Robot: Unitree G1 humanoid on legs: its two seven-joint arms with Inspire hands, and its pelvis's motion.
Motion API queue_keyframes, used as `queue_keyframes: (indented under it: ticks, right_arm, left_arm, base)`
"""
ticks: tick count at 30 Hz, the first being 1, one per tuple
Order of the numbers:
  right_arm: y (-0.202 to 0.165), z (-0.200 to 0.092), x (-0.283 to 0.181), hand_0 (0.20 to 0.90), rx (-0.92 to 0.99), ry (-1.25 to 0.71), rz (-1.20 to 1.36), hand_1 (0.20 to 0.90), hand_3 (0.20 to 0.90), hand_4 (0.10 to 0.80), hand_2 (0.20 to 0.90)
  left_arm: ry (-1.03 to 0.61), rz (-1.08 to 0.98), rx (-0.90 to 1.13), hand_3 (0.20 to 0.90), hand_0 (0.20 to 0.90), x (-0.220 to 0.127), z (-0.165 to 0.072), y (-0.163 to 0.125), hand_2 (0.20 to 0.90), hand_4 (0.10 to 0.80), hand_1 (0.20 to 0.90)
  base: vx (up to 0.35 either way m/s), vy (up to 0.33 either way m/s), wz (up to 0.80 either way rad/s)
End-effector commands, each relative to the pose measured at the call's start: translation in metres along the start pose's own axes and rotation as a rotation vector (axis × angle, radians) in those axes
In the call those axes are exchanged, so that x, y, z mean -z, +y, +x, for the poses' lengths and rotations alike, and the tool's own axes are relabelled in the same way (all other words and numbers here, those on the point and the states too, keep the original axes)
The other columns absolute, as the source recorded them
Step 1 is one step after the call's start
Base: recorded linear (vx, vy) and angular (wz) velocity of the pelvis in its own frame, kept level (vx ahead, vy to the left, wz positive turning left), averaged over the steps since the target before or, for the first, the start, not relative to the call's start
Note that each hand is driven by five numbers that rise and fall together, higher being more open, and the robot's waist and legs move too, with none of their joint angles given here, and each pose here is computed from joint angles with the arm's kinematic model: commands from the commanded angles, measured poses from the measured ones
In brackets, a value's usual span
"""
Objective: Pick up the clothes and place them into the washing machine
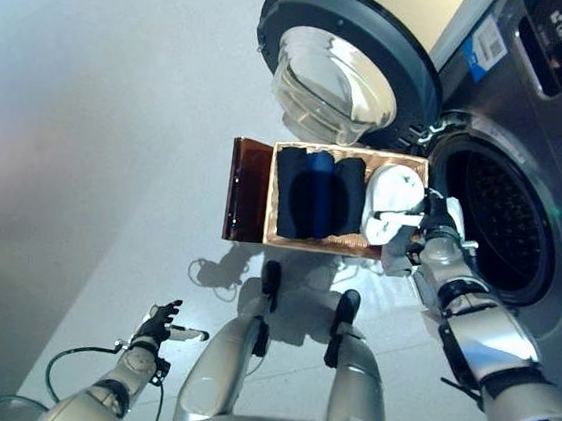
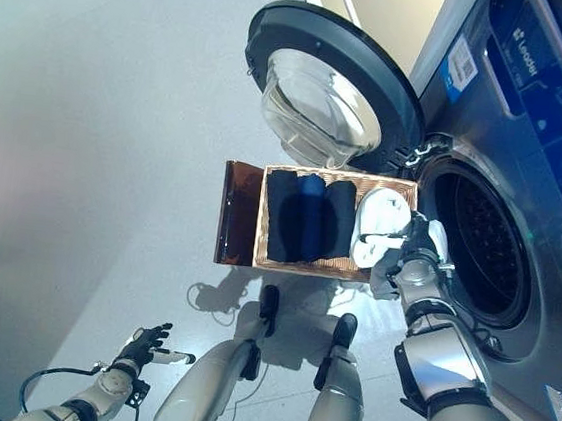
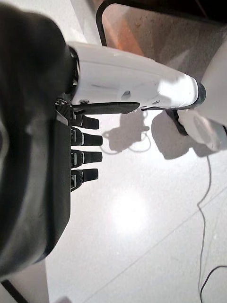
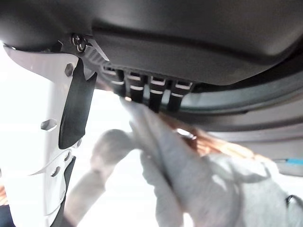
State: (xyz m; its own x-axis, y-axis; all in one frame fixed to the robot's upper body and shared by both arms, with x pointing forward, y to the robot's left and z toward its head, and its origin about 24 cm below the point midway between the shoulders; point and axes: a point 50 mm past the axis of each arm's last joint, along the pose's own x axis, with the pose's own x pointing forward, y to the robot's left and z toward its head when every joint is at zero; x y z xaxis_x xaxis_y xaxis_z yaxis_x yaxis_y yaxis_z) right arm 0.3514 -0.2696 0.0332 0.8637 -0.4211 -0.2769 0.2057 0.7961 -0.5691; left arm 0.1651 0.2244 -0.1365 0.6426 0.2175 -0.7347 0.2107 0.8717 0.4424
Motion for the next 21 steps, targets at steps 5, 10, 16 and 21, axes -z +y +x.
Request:
queue_keyframes:
  ticks: [5,10,16,21]
  right_arm:
    - [-0.009,0.004,-0.024,0.9,0.057,-0.079,0.031,0.9,0.9,0.8,0.9]
    - [-0.025,0.007,-0.026,0.9,0.123,-0.051,-0.055,0.9,0.9,0.8,0.9]
    - [-0.043,0.009,-0.029,0.9,0.214,-0.029,-0.146,0.9,0.9,0.8,0.9]
    - [-0.064,0.01,-0.03,0.9,0.301,-0.002,-0.18,0.9,0.9,0.8,0.9]
  left_arm:
    - [0.116,0.015,-0.051,0.9,0.9,0.033,-0.008,0.011,0.9,0.8,0.9]
    - [0.104,0.034,-0.047,0.9,0.9,0.031,-0.008,0.009,0.9,0.8,0.9]
    - [0.082,0.038,-0.044,0.9,0.9,0.025,-0.007,0.002,0.9,0.8,0.9]
    - [0.045,0.038,-0.057,0.9,0.9,0.014,-0.004,0.0,0.9,0.8,0.9]
  base:
    - [0.005,0.0,-0.01]
    - [0.0,0.0,0.05]
    - [-0.007,0.016,0.1]
    - [-0.007,0.031,0.09]
